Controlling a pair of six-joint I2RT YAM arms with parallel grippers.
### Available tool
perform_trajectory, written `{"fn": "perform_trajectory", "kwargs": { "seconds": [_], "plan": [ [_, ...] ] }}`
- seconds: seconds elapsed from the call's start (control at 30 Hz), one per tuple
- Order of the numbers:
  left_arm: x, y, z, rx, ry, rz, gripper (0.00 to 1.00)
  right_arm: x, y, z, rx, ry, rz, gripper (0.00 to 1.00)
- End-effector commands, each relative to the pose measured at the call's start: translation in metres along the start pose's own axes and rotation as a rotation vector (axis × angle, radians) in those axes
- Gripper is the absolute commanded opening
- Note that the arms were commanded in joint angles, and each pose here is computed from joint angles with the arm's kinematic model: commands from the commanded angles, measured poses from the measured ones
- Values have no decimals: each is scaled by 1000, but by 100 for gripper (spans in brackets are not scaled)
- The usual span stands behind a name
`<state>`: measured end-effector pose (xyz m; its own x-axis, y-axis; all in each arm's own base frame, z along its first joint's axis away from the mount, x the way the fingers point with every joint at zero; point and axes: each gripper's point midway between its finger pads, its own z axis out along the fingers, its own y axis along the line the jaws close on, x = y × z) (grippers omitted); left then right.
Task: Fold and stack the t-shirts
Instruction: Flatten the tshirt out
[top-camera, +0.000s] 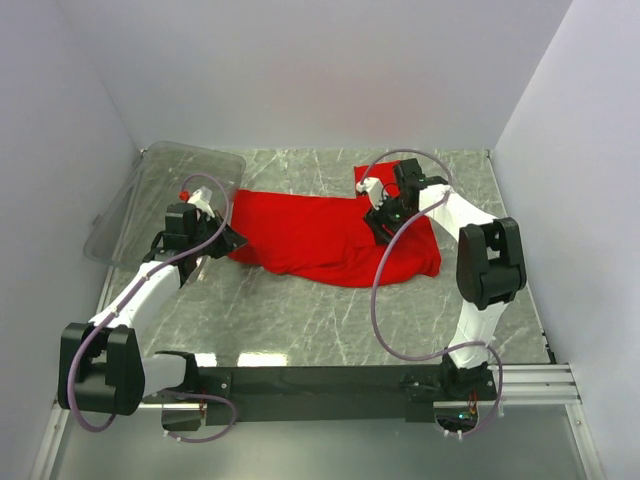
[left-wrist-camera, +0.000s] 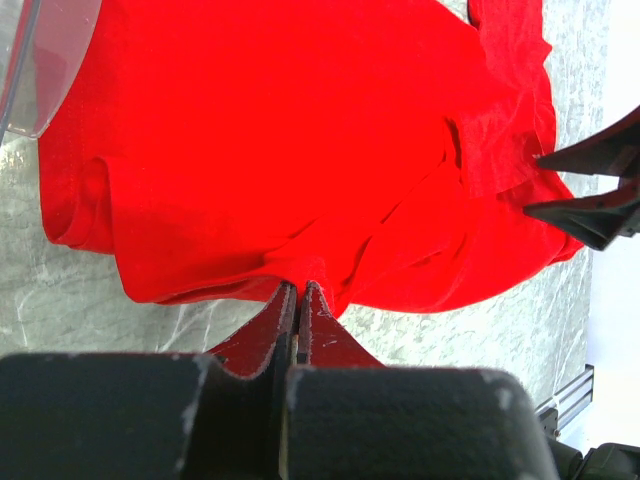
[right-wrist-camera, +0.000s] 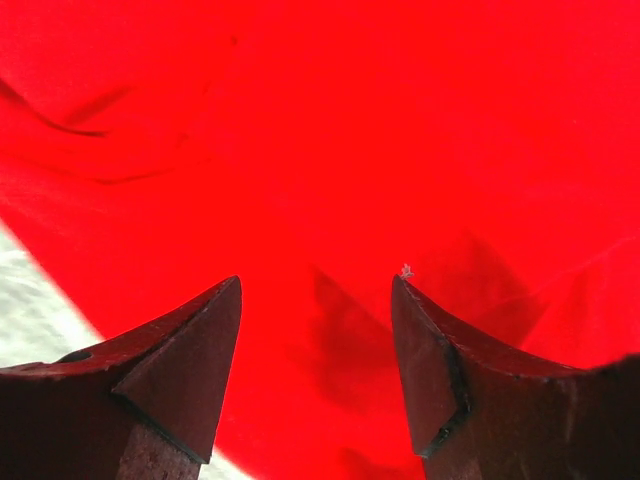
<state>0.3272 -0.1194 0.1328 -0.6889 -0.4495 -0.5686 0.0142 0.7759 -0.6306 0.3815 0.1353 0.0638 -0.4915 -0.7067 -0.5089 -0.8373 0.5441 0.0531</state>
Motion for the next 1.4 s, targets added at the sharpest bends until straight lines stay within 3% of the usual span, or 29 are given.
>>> {"fn": "perform_trajectory", "kwargs": {
  "seconds": [0.0,0.43,0.53,0.67,0.93,1.03,1.37],
  "plan": [
    [-17,-15,-4,48,-55,36,1,-8,-17,4,77,26,-107,68],
    [-14,-12,-8,37,-59,37,1,2,-12,38,86,116,-182,65],
    [-15,-13,-8,40,-62,36,1,4,-12,39,84,118,-189,54],
    [-13,-13,-8,42,-57,35,1,3,-8,37,71,113,-193,28],
    [-14,-14,-8,40,-55,43,1,-24,-9,-6,112,22,-203,12],
    [-15,-14,-7,43,-57,42,1,-40,-16,-27,145,-18,-210,1],
    [-17,-16,-10,44,-61,49,1,-93,-51,-40,214,-71,-241,1]
  ]
}}
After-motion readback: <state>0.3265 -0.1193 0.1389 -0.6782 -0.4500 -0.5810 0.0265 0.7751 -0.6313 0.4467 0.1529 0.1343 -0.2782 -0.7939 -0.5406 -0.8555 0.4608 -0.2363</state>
